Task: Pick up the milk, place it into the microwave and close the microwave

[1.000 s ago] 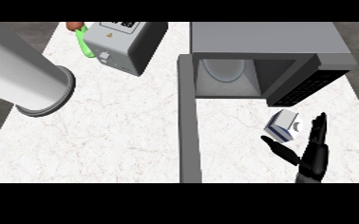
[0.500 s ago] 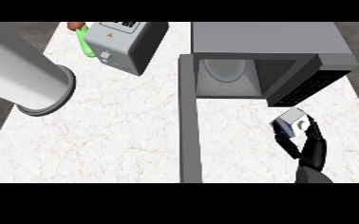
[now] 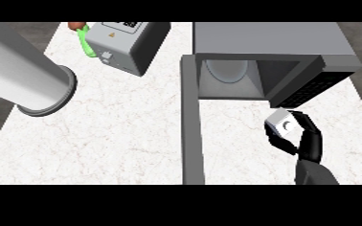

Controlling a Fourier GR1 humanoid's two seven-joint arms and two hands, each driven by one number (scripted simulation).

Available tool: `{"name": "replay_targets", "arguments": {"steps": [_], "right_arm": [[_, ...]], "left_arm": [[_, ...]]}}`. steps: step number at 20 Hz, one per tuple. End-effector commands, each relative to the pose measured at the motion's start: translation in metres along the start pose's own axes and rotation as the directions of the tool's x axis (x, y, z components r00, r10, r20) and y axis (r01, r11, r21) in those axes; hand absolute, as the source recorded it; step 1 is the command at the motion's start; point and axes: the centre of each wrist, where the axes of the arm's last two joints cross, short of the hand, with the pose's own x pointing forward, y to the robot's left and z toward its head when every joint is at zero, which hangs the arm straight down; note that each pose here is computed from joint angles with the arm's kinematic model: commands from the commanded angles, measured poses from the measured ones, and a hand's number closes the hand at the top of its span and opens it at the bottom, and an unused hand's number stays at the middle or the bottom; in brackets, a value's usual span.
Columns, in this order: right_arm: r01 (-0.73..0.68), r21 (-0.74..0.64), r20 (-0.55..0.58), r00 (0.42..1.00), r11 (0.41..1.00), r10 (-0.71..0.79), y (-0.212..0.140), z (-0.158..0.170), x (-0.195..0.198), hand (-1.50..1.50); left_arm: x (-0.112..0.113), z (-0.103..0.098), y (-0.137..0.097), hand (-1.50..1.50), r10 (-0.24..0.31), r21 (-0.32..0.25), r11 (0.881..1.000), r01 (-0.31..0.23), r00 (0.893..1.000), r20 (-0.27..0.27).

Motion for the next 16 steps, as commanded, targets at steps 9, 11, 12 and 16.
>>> {"name": "replay_targets", "arguments": {"steps": [9, 11, 12, 16], "right_arm": [[0.221, 0.425, 0.1, 0.952, 0.878, -0.289, 0.054, 0.001, 0.018, 1.5], [0.242, 0.477, 0.098, 0.941, 0.845, -0.325, 0.049, -0.016, 0.028, 1.5], [0.272, 0.461, 0.086, 0.934, 0.845, -0.347, 0.078, -0.004, 0.037, 1.5], [0.263, 0.494, 0.132, 0.919, 0.828, -0.371, 0.075, -0.023, 0.067, 1.5]], "left_arm": [[-0.009, 0.007, 0.003, -1.5, 0.027, -0.003, 1.0, -0.027, 0.999, -0.021], [-0.009, 0.002, 0.013, -1.5, -0.004, 0.028, 1.0, 0.005, 1.0, -0.014], [-0.007, 0.017, 0.014, -1.5, 0.001, 0.004, 1.0, -0.001, 1.0, -0.006], [0.0, 0.016, 0.015, -1.5, -0.002, 0.044, 0.999, 0.003, 1.0, -0.013]]}}
